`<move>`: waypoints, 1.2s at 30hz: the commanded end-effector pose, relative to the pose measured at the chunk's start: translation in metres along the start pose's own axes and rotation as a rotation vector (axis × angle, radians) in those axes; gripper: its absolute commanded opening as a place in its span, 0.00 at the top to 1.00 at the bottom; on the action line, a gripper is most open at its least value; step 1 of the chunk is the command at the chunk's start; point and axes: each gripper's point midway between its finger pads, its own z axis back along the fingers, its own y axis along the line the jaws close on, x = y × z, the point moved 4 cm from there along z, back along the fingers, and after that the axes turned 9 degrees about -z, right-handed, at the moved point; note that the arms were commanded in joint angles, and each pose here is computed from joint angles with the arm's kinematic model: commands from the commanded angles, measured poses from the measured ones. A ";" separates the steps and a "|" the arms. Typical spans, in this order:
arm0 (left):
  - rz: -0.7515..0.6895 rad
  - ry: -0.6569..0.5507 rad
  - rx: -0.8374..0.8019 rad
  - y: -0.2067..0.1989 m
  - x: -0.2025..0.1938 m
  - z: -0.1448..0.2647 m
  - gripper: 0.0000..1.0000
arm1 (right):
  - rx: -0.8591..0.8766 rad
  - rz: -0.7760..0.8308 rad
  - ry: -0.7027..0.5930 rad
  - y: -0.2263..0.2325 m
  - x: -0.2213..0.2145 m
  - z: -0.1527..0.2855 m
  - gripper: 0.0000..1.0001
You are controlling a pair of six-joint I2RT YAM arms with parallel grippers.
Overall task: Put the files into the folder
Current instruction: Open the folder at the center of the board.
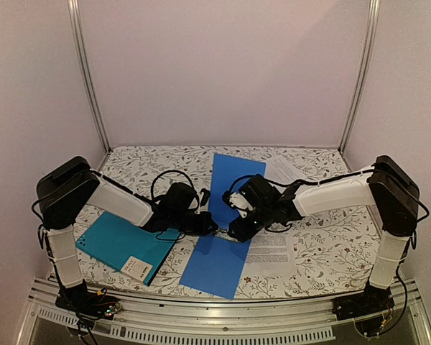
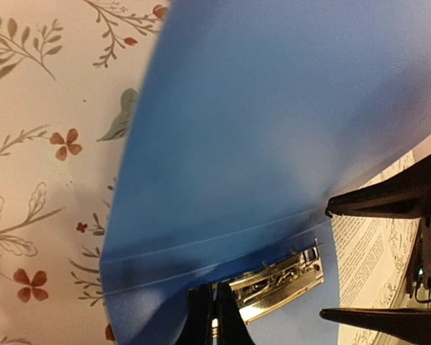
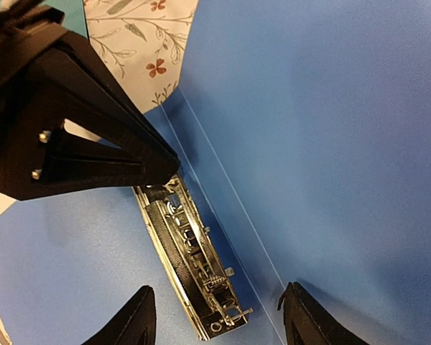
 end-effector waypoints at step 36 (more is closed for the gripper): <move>-0.026 0.238 0.219 0.029 -0.064 -0.006 1.00 | -0.017 0.154 0.154 -0.020 -0.061 -0.051 0.74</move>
